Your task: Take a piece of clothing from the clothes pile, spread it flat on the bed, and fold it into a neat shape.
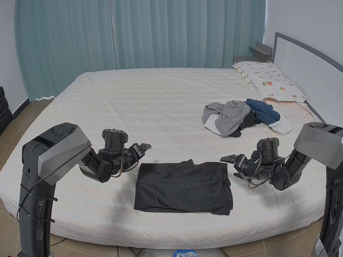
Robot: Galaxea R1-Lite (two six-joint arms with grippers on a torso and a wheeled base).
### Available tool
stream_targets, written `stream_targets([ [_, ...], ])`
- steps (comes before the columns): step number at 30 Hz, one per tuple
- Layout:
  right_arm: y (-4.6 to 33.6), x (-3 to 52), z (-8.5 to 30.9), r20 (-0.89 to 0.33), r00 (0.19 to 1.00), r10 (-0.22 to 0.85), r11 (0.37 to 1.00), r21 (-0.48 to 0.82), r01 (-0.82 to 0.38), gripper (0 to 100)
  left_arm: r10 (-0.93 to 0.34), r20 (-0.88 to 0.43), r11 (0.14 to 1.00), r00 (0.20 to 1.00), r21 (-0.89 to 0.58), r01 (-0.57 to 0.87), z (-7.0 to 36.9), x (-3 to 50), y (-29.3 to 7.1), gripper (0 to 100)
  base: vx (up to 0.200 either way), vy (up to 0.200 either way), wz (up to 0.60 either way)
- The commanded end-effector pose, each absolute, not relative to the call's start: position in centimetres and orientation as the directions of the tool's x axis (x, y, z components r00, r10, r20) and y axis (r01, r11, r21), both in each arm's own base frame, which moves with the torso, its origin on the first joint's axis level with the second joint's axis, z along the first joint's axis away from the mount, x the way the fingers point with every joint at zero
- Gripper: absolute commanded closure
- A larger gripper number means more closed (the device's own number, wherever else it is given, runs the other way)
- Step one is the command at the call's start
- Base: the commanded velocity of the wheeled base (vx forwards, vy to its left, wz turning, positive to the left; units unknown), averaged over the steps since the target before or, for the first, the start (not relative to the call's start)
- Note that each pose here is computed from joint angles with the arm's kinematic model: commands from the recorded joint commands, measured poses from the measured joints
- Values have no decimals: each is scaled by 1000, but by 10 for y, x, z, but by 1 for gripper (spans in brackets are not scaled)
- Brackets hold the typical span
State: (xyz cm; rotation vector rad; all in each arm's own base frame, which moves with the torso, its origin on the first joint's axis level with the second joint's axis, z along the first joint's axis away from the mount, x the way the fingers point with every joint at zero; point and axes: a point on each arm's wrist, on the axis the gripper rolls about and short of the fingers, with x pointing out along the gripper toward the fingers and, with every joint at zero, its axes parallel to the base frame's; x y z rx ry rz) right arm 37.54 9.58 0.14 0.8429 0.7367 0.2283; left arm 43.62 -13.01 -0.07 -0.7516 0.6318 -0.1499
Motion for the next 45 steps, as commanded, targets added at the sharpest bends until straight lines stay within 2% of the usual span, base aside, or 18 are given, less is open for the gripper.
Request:
stream_targets([
  [1, 107, 381, -11, -512, 737, 441, 655, 745, 126, 0, -352, -514, 751, 782, -654, -91, -21, 443, -153, 0, 0, 0, 0],
  [8, 107, 384, -8, -501, 749, 433, 654, 747, 121, 0, -288, -526, 771, 800, -623, -133, -30, 447, -156, 0, 0, 0, 0],
  [21, 106, 391, -8, -495, 768, 406, 662, 739, 126, 0, -274, -540, 779, 796, -610, -146, -33, 444, -157, 0, 0, 0, 0],
  [22, 106, 392, -8, -493, 774, 397, 666, 735, 126, 0, -272, -541, 779, 795, -609, -148, -34, 443, -157, 100, 0, 0, 0],
  [29, 106, 398, -5, -488, 787, 377, 708, 700, 94, 0, -252, -539, 782, 804, -603, -159, -33, 444, -157, 100, 0, 0, 0],
  [37, 119, 419, -35, -492, 786, 375, 716, 692, 92, 0, -182, -533, 788, 827, -582, -201, -34, 446, -151, 100, 0, 0, 0],
  [45, 121, 430, -35, -464, 807, 366, 713, 697, 77, 0, -180, -538, 787, 824, -581, -207, -36, 446, -150, 100, 0, 0, 0],
])
